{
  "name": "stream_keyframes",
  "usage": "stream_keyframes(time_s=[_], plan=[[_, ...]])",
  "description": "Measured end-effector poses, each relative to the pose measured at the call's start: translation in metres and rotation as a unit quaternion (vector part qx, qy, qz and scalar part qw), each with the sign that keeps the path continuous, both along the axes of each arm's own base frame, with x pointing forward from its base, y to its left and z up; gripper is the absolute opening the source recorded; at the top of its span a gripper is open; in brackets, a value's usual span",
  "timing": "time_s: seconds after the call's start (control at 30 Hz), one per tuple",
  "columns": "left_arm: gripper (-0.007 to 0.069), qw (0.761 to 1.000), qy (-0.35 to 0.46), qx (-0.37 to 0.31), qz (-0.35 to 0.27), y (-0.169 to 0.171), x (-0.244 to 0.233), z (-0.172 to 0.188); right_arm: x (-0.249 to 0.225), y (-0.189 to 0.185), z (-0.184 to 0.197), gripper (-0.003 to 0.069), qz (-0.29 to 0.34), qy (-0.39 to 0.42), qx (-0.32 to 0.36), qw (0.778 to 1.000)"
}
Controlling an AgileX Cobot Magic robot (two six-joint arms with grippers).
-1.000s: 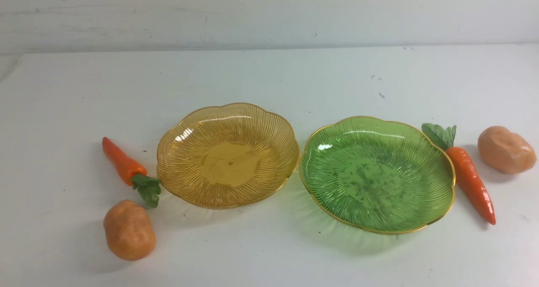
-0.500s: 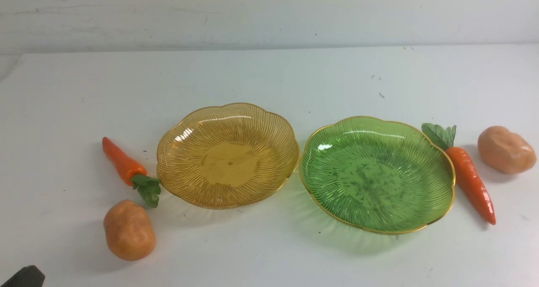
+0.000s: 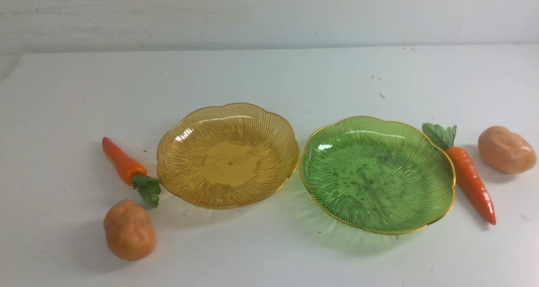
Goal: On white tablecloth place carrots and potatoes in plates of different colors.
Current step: 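Put the potatoes from the left side into the left plate with the left gripper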
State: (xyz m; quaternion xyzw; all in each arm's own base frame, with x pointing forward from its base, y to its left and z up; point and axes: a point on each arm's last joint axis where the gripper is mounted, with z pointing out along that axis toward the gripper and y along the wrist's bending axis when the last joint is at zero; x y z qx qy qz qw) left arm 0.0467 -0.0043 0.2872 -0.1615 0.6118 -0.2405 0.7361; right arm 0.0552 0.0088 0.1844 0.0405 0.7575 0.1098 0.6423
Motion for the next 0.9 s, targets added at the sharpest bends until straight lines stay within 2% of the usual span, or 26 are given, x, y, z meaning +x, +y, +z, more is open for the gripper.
stream_keyframes(time_s=[0.03, 0.1, 0.2, 0.23, 0.27, 0.3, 0.33, 0.37, 0.4, 0.47, 0.57, 0.63, 0.73, 0.83, 0.9], plan=[[-0.0003, 1.000, 0.012, 0.009, -0.007, -0.002, 0.001, 0.004, 0.000, 0.000, 0.001, -0.0015, -0.001, -0.004, 0.019, 1.000], [-0.0003, 0.995, 0.075, 0.051, -0.037, -0.008, 0.009, 0.017, 0.001, 0.001, 0.007, -0.0015, -0.010, -0.026, 0.112, 0.993], [-0.0003, 0.970, 0.201, 0.103, -0.088, -0.016, 0.027, 0.023, 0.001, 0.000, 0.013, -0.0015, -0.021, -0.041, 0.245, 0.968], [-0.0003, 0.950, 0.266, 0.124, -0.106, -0.018, 0.041, 0.023, 0.001, -0.001, 0.015, -0.0015, -0.026, -0.045, 0.304, 0.951], [-0.0003, 0.919, 0.344, 0.143, -0.129, -0.020, 0.053, 0.018, 0.001, -0.001, 0.016, -0.0015, -0.028, -0.046, 0.337, 0.940], [-0.0003, 0.901, 0.381, 0.153, -0.137, -0.020, 0.064, 0.015, 0.001, -0.001, 0.016, -0.0015, -0.029, -0.046, 0.353, 0.934], [-0.0003, 0.894, 0.396, 0.157, -0.142, -0.020, 0.065, 0.014, 0.001, -0.001, 0.016, -0.0015, -0.029, -0.046, 0.356, 0.933], [-0.0003, 0.863, 0.451, 0.170, -0.152, -0.019, 0.079, 0.007, 0.001, -0.002, 0.017, -0.0015, -0.030, -0.047, 0.364, 0.930], [-0.0003, 0.828, 0.506, 0.184, -0.160, -0.018, 0.099, -0.002, 0.001, -0.002, 0.017, -0.0015, -0.031, -0.049, 0.366, 0.929], [-0.0003, 0.781, 0.568, 0.199, -0.166, -0.015, 0.129, -0.017, 0.001, -0.002, 0.017, -0.0015, -0.031, -0.050, 0.365, 0.929], [-0.0003, 0.749, 0.606, 0.205, -0.172, -0.014, 0.160, -0.030, 0.001, -0.002, 0.017, -0.0015, -0.032, -0.050, 0.372, 0.926], [-0.0003, 0.743, 0.610, 0.212, -0.177, -0.017, 0.173, -0.034, 0.001, 0.001, 0.017, -0.0015, -0.020, -0.040, 0.359, 0.932], [-0.0003, 0.750, 0.596, 0.222, -0.182, -0.023, 0.181, -0.035, -0.003, 0.012, 0.030, -0.0015, 0.037, -0.011, 0.304, 0.952], [-0.0003, 0.762, 0.576, 0.230, -0.183, -0.030, 0.188, -0.035, -0.002, 0.023, 0.070, -0.0015, 0.097, 0.038, 0.211, 0.972], [0.0006, 0.765, 0.573, 0.231, -0.182, -0.030, 0.191, -0.035, 0.008, 0.028, 0.094, -0.0015, 0.126, 0.101, 0.137, 0.977]])
